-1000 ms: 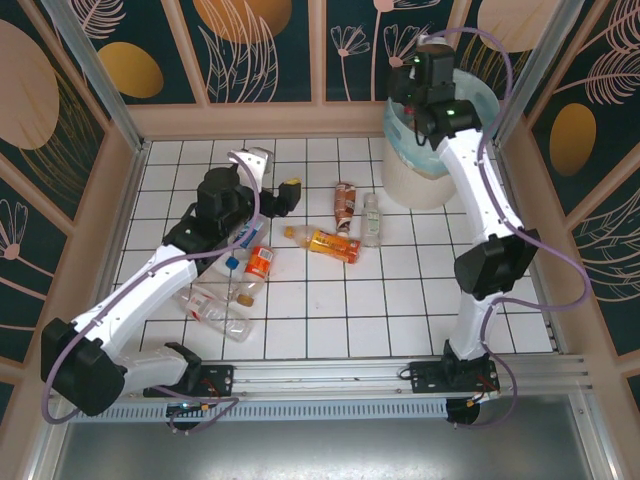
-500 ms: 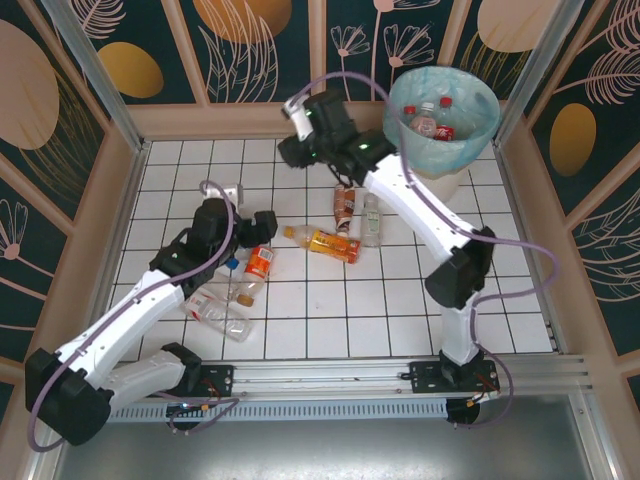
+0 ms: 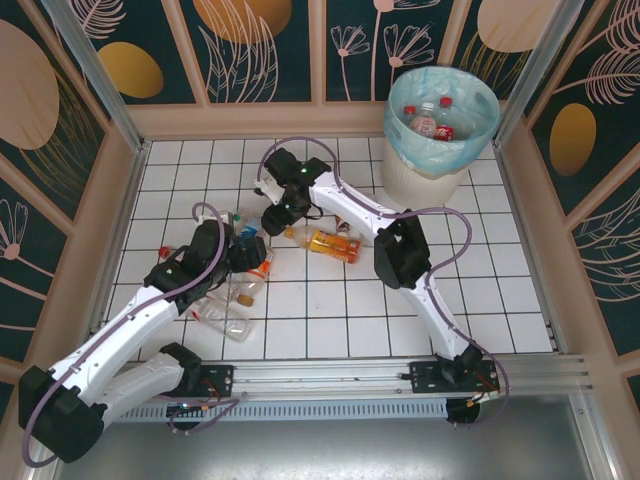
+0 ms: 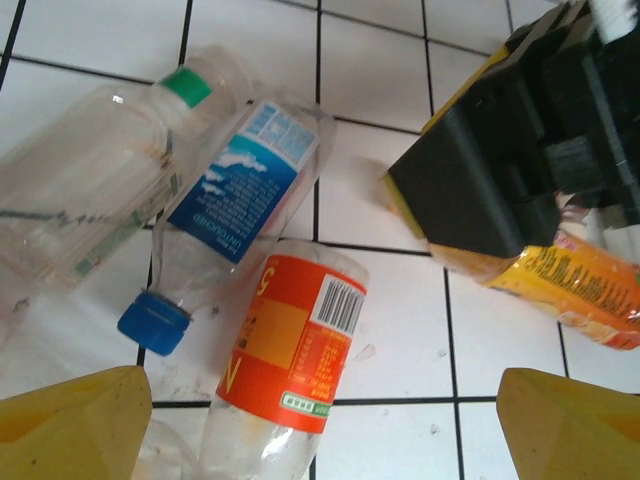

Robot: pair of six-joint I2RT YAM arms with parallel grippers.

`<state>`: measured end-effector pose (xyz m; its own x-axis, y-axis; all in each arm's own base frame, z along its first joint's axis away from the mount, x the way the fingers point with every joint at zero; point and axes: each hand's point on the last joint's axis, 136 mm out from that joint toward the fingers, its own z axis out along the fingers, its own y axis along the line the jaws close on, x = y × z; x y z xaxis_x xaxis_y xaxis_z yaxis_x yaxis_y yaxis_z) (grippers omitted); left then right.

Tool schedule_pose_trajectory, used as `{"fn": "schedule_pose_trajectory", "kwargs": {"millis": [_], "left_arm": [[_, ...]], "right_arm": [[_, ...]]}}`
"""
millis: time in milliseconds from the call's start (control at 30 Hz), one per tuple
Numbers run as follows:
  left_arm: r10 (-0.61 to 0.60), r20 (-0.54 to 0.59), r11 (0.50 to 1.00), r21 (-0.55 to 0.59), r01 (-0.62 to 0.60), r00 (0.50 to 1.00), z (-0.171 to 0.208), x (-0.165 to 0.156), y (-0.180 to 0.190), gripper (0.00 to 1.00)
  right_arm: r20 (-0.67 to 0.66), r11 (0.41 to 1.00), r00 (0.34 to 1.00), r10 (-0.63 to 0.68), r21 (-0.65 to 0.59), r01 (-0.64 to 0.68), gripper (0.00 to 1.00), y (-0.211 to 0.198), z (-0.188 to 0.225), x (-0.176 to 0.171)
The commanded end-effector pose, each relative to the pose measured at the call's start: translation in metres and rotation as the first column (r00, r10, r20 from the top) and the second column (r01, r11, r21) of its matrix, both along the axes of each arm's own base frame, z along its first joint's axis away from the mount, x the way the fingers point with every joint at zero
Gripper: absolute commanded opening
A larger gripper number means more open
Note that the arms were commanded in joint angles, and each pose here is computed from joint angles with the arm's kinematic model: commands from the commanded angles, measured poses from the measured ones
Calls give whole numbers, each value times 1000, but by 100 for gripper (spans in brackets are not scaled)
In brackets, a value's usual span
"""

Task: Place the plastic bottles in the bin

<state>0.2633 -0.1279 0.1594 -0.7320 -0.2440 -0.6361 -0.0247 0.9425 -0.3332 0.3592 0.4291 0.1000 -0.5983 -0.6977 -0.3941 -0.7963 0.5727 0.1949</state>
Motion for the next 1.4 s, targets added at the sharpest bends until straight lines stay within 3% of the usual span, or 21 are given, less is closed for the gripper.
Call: {"fn": "schedule_pose_trajectory", "kwargs": {"millis": [0,267,567,933,1367], "left_arm": [[8,-44,1000,5,-7,999,-11,-7,3,89],[-9,-30,1000,15,9,1000,-10,-2,1,89],[-24,-1,1000,16,24,1000,-6,-1,0,89],[-28,39,1000,0,28,999,-1,-1,0,89],[-32,60,999,9,31,998,7,4,-1,89]], "right_arm": [[-4,999,1000,22,-33,-22,59,-4,1,-5],[-3,988,1000,26,-152,-26,60,-20,-29,-4],[23,985,999,27,-169,-23,59,-12,-40,-4],[21,960,1000,8,-281,-2,59,-30,-64,-2],[67,963,998,-9,-269,27,39,-31,-46,7]]}}
